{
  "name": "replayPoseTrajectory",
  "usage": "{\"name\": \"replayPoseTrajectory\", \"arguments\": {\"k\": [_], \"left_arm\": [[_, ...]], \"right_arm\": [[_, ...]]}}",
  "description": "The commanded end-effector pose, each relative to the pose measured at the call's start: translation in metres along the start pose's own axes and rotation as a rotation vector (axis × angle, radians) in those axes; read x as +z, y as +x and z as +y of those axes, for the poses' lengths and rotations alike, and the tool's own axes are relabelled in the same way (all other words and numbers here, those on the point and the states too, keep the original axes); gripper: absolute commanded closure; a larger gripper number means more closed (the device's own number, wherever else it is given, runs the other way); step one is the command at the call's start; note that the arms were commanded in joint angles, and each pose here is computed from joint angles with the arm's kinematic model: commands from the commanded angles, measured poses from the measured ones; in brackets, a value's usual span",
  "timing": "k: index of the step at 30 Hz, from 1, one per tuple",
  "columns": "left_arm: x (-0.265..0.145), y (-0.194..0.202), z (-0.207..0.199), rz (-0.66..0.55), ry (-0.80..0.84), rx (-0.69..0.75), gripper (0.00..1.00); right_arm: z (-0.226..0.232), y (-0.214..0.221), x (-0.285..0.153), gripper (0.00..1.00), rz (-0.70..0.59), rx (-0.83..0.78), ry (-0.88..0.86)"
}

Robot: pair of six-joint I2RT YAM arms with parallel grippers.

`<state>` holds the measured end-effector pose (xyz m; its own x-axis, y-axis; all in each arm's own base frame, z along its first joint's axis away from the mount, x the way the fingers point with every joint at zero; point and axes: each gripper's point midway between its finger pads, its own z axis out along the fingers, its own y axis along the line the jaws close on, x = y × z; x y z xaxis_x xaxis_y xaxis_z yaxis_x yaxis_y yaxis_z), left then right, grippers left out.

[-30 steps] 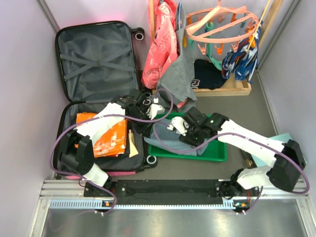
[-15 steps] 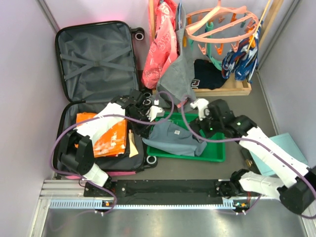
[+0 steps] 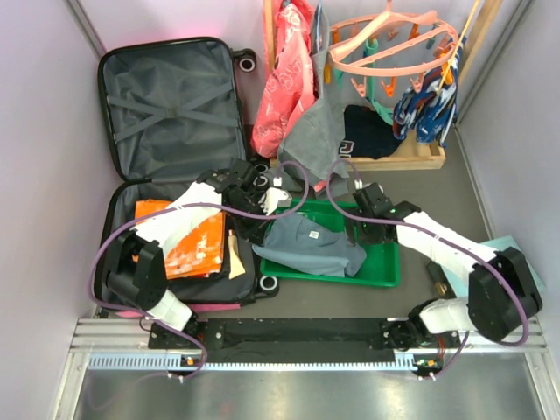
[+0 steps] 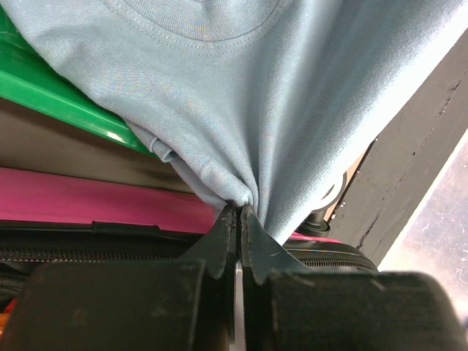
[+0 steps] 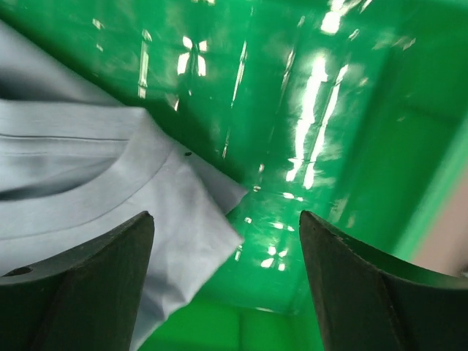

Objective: Open, take out, and arrange the luggage

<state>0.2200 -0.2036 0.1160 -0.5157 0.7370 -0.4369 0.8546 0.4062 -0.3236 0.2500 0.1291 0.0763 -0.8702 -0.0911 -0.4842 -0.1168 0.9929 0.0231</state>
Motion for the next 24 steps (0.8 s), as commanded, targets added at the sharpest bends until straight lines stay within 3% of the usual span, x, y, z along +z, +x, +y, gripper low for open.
{"name": "replayPoseTrajectory", "arguments": {"k": [1, 6, 9, 11, 12, 15, 18, 24], "left_arm": [[-0.010, -0.002, -0.008, -0.009, -0.015, 0.034, 1.00], [-0.009, -0.001, -0.008, 0.000, -0.016, 0.034, 1.00], [-0.010, -0.001, -0.009, -0.003, -0.021, 0.034, 1.00], [-0.011, -0.002, -0.010, -0.006, -0.021, 0.037, 1.00], [-0.011, -0.002, -0.009, -0.007, -0.024, 0.035, 1.00], [-0.012, -0.002, -0.010, -0.011, -0.024, 0.037, 1.00], [-0.011, -0.004, -0.011, -0.019, -0.022, 0.035, 1.00], [-0.002, -0.008, -0.015, -0.026, -0.012, 0.029, 1.00]], "right_arm": [[0.015, 0.004, 0.023, 0.23, -0.001, 0.081, -0.049], [0.037, 0.020, 0.038, 0.25, 0.056, 0.021, -0.072], [0.051, 0.029, 0.049, 0.32, 0.107, 0.013, -0.119], [0.056, 0.029, 0.053, 0.44, 0.112, 0.020, -0.141], [0.057, 0.031, 0.054, 0.58, 0.119, 0.023, -0.147], [0.057, 0.026, 0.052, 0.83, 0.100, 0.026, -0.144], [0.053, 0.008, 0.047, 1.00, 0.063, -0.001, -0.105], [0.043, -0.060, 0.037, 1.00, -0.065, -0.050, -0.059]]}}
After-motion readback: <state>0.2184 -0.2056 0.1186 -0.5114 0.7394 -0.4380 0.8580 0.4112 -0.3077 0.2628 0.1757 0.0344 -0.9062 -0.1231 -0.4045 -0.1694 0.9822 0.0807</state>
